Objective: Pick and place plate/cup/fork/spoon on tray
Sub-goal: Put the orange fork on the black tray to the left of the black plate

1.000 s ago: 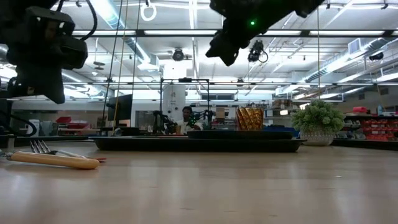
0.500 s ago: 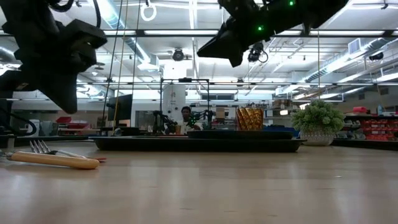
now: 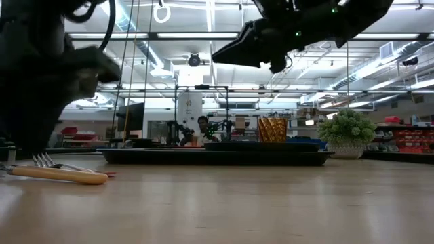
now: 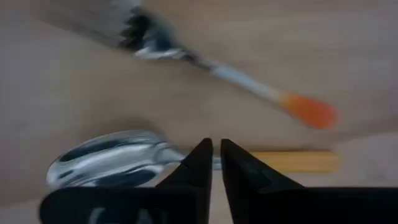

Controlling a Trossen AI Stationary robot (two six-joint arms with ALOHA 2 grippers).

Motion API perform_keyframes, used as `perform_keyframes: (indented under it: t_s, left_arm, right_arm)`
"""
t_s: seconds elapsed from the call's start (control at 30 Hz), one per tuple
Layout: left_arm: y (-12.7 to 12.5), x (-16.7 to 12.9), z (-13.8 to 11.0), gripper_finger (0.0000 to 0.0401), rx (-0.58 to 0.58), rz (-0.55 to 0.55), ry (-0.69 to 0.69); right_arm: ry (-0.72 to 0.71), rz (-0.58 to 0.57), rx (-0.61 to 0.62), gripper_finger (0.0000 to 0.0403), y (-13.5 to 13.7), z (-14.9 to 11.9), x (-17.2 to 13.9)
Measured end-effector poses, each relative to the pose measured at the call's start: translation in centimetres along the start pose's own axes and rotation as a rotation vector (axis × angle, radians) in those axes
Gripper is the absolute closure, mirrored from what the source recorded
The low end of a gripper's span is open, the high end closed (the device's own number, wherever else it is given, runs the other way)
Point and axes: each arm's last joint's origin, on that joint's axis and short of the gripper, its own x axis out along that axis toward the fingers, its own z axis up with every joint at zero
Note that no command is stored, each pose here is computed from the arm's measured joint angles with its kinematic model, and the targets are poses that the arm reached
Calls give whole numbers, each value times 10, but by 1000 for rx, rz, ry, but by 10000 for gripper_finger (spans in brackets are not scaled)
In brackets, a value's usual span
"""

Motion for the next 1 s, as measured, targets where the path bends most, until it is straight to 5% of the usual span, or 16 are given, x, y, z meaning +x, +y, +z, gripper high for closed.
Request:
perform_keyframes:
  t_s: [0.2,0.53,1.0]
  left_arm:
    - [1,10,2,293,-116,75,52]
    - [-7,7,9,211,-175,8,-34]
    - [-10,7,18,237,-234,-23,-102]
  right_arm:
    - [-54,78,17,318,8,6,-2]
    - [-93,125,2,318,11,8,-3]
    - [-136,185,36,318,13,11,-3]
